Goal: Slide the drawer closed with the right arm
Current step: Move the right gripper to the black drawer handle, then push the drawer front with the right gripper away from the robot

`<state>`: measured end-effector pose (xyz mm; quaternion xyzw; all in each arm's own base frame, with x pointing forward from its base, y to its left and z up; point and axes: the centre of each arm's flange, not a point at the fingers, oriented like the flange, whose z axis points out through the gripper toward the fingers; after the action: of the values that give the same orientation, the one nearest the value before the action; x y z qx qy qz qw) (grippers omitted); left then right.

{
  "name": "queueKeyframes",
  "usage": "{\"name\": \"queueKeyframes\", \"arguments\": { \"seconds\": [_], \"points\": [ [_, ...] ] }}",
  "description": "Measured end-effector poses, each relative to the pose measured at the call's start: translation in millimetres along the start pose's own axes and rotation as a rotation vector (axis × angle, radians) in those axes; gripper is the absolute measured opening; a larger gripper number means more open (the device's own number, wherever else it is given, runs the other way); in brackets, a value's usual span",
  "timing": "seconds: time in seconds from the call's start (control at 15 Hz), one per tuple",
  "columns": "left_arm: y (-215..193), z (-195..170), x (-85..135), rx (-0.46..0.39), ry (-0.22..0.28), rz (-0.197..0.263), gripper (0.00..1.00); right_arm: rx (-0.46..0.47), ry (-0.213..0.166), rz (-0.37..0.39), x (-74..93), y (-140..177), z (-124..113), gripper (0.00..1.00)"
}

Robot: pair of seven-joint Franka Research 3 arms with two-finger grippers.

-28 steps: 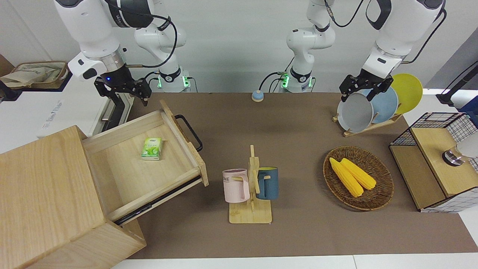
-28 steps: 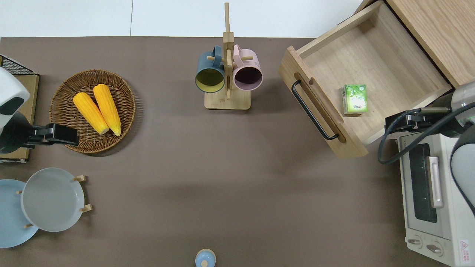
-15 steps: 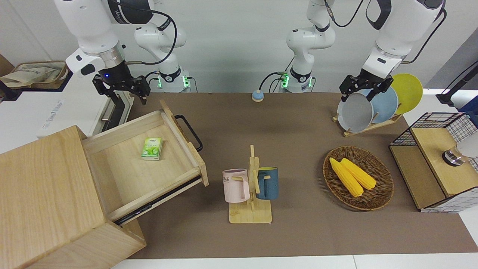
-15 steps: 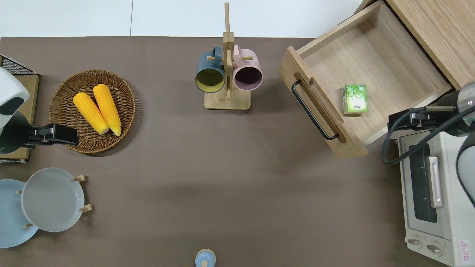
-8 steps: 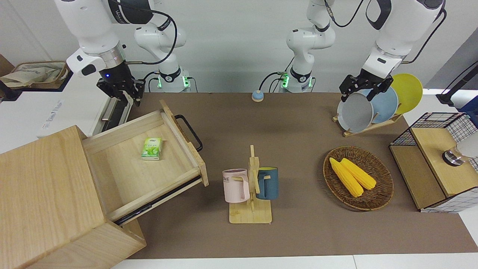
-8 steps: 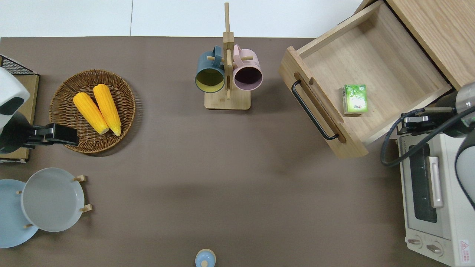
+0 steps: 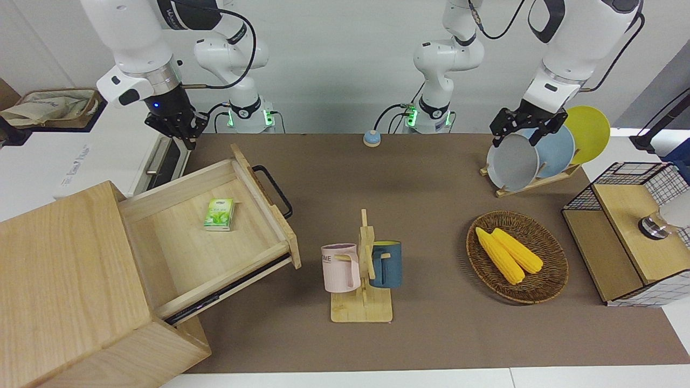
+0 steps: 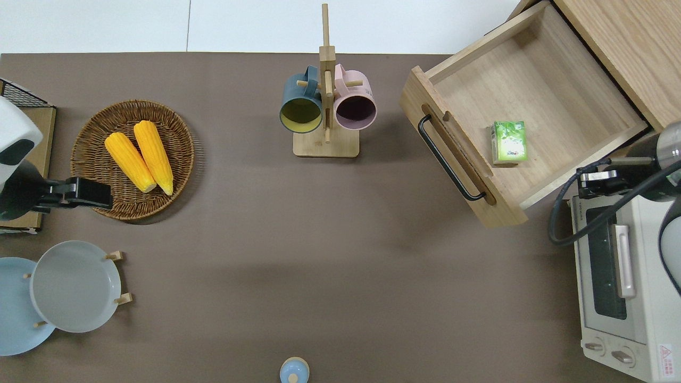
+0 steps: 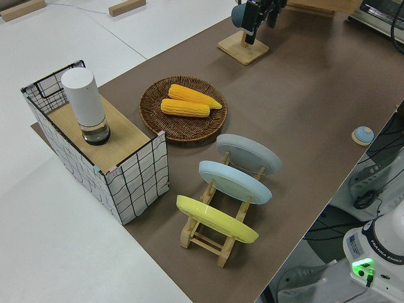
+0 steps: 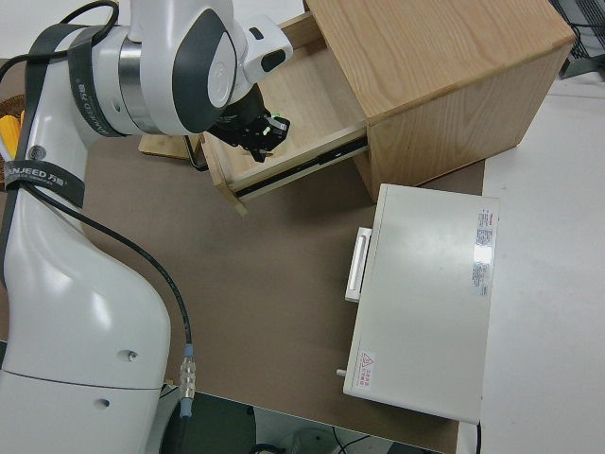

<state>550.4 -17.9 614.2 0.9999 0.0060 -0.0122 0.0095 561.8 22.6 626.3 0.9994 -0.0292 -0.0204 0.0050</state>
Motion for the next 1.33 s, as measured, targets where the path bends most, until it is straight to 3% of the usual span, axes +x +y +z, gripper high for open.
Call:
{"name": "queueKeyframes", "arguments": {
  "seconds": [0.2, 0.4, 0.73, 1.0, 1.33],
  "points": [
    [0, 0, 0, 0.0, 0.0, 0.0, 1.0, -0.004, -0.013, -0.006, -6.1, -4, -7, 0.01],
    [0, 0, 0, 0.0, 0.0, 0.0, 1.0, -0.025, -0.03, -0.003, -24.1, -14, -30, 0.01],
    [0, 0, 0, 0.0, 0.0, 0.0, 1.0, -0.027, -0.003, 0.085, -53.2, -53, -58, 0.01],
    [0, 0, 0, 0.0, 0.0, 0.0, 1.0, -0.032, -0.003, 0.185, -57.2, -91, -52, 0.01],
    [0, 0, 0, 0.0, 0.0, 0.0, 1.0, -0.031, -0.001, 0.301, -45.4, -136, -27, 0.01]
  ]
}}
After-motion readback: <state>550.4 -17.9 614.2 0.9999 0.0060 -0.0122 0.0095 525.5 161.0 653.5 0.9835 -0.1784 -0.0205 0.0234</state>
